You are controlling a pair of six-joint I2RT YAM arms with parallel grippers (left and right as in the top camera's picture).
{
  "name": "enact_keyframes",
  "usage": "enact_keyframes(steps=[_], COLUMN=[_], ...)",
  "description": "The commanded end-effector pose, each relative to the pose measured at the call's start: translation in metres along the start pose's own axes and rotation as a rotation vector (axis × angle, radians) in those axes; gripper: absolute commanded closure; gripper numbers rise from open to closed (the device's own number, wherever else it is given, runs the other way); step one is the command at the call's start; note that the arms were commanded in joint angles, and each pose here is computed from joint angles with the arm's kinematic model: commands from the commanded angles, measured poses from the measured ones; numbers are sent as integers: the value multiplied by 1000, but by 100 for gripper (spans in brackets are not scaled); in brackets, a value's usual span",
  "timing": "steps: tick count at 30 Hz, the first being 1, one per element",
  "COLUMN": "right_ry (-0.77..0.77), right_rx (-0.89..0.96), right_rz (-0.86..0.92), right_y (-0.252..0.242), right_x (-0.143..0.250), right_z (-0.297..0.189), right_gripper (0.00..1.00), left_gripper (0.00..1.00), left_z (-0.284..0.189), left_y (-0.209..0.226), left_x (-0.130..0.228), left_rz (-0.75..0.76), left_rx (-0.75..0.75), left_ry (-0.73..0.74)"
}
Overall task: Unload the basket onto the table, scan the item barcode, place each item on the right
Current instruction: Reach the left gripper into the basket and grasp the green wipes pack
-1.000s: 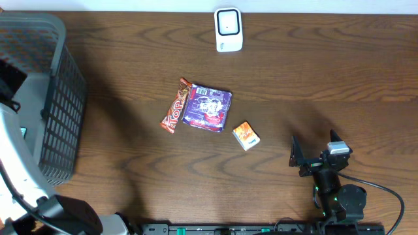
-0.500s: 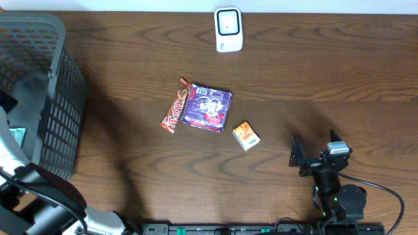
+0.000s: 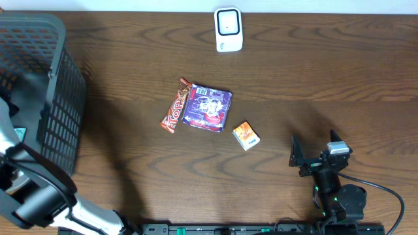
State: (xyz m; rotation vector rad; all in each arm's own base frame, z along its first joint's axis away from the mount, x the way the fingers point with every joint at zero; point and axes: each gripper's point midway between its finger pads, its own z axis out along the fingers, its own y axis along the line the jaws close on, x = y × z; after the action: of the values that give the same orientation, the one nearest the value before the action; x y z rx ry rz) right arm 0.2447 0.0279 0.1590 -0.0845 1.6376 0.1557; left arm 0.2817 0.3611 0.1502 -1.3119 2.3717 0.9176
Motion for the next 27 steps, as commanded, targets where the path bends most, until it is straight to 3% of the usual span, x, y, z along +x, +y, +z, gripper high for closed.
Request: enact_keyframes(steps=[1,9,27], right_ry=[3,3,3], right_rx=[2,2,2], right_rz=[10,10,10], right_y=[0,0,0], right_x=[1,1,1], right_z=[0,0,0], right_gripper=[1,1,1], left_gripper=[15,19,19], left_z=[21,53,89], left_y=[-7,-45,-36], left_x=[12,42,77], left_rz=[109,274,251], left_rx=[-20,106,86], left_ry=[44,149,203])
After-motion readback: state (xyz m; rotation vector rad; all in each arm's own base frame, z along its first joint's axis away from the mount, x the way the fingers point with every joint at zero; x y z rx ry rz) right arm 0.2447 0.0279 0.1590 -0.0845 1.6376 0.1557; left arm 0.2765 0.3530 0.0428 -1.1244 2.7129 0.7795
